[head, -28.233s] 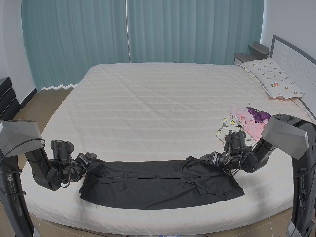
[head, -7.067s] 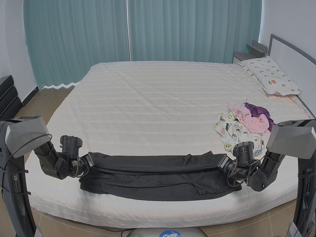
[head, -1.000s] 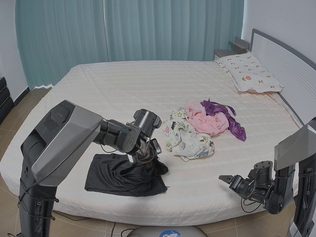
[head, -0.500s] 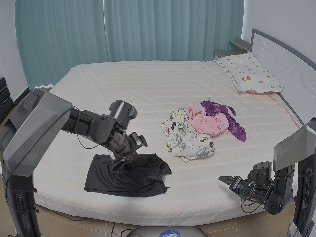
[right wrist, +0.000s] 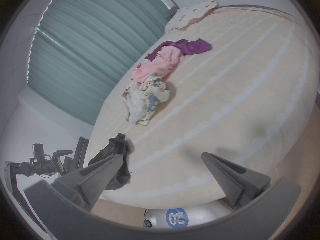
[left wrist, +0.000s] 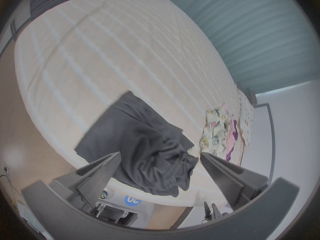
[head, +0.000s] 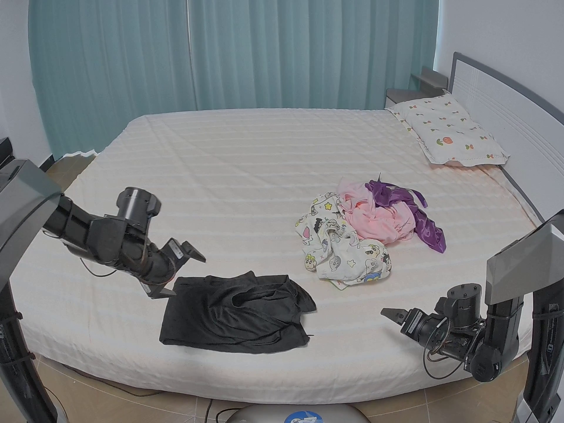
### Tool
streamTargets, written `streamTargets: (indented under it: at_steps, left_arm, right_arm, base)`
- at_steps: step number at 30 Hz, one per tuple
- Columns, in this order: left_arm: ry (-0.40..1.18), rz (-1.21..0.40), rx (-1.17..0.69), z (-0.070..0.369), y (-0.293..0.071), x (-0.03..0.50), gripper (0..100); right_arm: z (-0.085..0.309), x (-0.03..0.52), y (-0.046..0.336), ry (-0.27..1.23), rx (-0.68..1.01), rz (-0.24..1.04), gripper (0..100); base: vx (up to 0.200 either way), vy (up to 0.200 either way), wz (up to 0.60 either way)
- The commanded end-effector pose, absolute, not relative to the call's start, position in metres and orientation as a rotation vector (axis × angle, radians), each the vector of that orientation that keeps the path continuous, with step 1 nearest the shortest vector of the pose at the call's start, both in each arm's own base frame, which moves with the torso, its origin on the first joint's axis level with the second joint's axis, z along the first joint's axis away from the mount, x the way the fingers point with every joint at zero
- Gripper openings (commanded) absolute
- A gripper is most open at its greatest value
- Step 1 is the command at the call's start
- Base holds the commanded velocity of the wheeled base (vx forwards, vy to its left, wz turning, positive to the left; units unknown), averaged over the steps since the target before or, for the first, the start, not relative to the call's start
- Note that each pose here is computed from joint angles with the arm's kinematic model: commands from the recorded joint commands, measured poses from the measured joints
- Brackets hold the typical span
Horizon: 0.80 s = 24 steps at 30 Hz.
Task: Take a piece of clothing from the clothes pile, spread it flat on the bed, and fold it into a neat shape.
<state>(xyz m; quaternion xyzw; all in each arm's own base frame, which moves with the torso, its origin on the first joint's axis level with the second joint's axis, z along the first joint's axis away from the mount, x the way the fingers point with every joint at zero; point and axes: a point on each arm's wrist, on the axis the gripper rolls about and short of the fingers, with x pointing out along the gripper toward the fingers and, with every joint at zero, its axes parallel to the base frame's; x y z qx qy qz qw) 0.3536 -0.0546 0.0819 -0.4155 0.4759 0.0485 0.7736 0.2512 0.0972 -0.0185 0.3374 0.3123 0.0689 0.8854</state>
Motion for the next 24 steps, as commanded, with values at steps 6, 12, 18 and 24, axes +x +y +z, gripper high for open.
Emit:
streamTargets:
  at_steps: [6,12,18,24]
  left_arm:
    - [1.027,0.138,-0.990,0.069,-0.015,0.332,100]
    - [1.042,0.127,-1.025,0.062,-0.007,0.327,100]
    - [1.041,0.127,-1.052,0.050,0.001,0.327,100]
    - [1.036,0.129,-1.050,0.043,0.001,0.326,100]
  right_arm:
    - [-0.005,0.272,0.138,0.575,0.592,0.325,100]
    - [0.000,0.288,0.159,0.591,0.530,0.409,100]
    - [0.011,0.314,0.184,0.619,0.530,0.490,100]
    - [0.015,0.339,0.199,0.621,0.527,0.493,100]
  base:
    - [0.000,0.200,0.00]
    - [0.000,0.200,0.00]
    - [0.000,0.133,0.00]
    - [0.000,0.000,0.00]
